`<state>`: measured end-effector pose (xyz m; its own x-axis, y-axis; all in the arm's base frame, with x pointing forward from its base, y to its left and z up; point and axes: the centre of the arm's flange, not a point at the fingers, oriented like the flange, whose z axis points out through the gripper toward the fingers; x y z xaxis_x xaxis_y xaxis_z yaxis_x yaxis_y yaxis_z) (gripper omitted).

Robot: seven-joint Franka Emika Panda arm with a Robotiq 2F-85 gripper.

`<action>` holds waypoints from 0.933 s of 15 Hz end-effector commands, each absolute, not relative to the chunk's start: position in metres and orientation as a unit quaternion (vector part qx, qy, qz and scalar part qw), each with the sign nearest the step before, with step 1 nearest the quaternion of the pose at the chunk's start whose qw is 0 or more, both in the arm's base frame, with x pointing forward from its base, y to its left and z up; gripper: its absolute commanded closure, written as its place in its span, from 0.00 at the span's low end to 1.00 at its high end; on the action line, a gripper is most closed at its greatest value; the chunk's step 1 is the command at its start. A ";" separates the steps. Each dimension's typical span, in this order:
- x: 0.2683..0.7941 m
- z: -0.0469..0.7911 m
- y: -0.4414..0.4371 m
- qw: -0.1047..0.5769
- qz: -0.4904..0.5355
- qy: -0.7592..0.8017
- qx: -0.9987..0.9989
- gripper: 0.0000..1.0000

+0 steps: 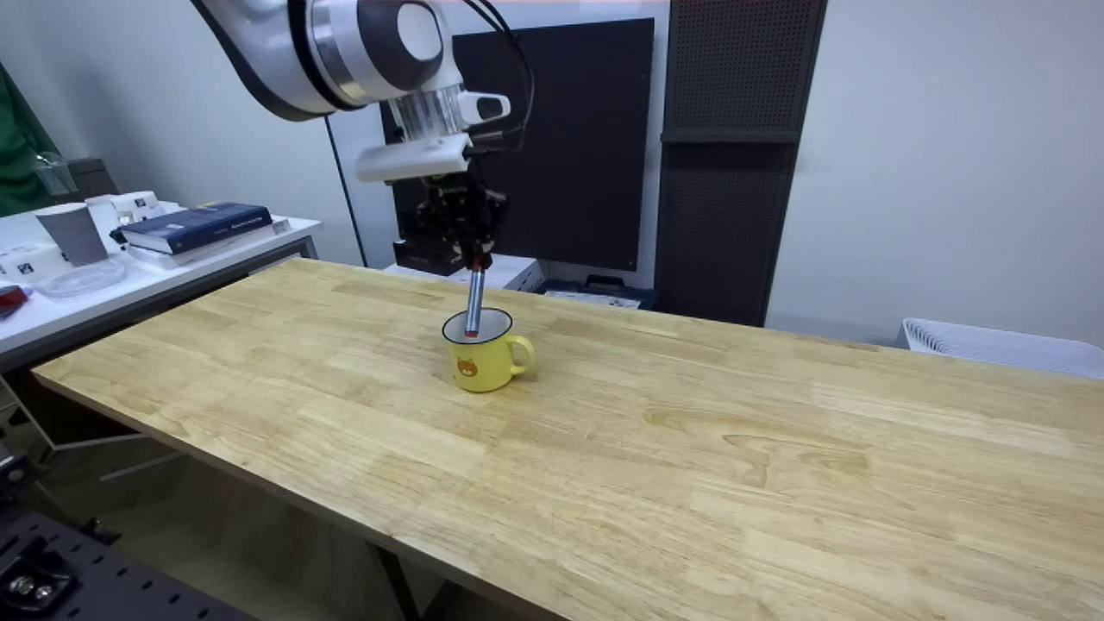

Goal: Take the red marker out of the yellow mug

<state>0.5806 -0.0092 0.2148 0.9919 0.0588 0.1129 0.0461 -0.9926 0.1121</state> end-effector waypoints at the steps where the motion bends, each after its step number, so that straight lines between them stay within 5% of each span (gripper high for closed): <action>1: 0.566 0.267 0.010 0.061 0.052 0.032 0.996 0.95; 7: 0.567 0.310 0.030 -0.026 0.015 0.057 0.998 0.95; 14: 0.587 0.257 0.002 -0.099 -0.024 0.065 0.993 0.95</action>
